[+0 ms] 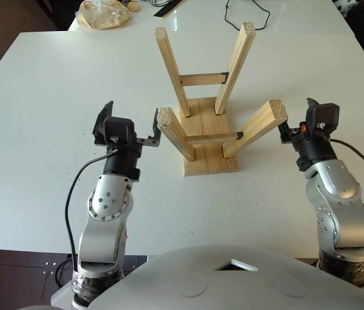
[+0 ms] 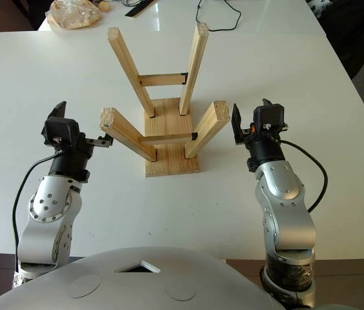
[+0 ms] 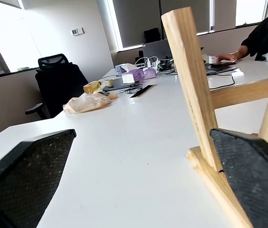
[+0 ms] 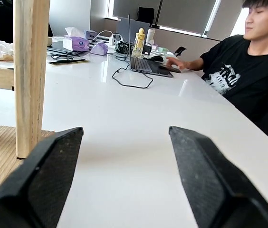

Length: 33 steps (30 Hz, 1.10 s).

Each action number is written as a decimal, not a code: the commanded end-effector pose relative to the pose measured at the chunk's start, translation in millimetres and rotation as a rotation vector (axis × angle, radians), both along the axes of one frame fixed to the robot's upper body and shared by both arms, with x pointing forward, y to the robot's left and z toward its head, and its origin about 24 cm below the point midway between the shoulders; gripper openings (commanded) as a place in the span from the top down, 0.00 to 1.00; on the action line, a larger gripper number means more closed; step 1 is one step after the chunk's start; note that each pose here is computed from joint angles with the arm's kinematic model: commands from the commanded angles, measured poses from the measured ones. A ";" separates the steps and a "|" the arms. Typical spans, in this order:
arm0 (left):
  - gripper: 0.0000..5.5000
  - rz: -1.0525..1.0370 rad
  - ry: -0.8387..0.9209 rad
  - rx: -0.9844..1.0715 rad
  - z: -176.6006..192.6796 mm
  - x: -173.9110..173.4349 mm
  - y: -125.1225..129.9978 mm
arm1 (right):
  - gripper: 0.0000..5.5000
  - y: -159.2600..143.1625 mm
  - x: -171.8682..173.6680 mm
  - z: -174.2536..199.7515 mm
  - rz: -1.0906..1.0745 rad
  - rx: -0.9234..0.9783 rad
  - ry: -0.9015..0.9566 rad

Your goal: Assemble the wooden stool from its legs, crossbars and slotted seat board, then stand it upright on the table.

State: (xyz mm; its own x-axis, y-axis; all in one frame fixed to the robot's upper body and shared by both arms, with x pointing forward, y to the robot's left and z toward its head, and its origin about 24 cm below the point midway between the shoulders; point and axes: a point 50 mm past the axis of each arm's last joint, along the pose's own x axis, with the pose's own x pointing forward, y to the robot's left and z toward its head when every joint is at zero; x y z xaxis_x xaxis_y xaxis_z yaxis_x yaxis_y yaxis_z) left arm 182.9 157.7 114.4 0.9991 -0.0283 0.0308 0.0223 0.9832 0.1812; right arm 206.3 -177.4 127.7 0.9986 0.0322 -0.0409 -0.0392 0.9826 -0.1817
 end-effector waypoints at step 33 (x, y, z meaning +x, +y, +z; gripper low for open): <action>0.05 -0.333 0.028 0.109 17.0 6.0 -68.3 | 0.39 93.0 21.8 -0.5 0.265 0.112 0.114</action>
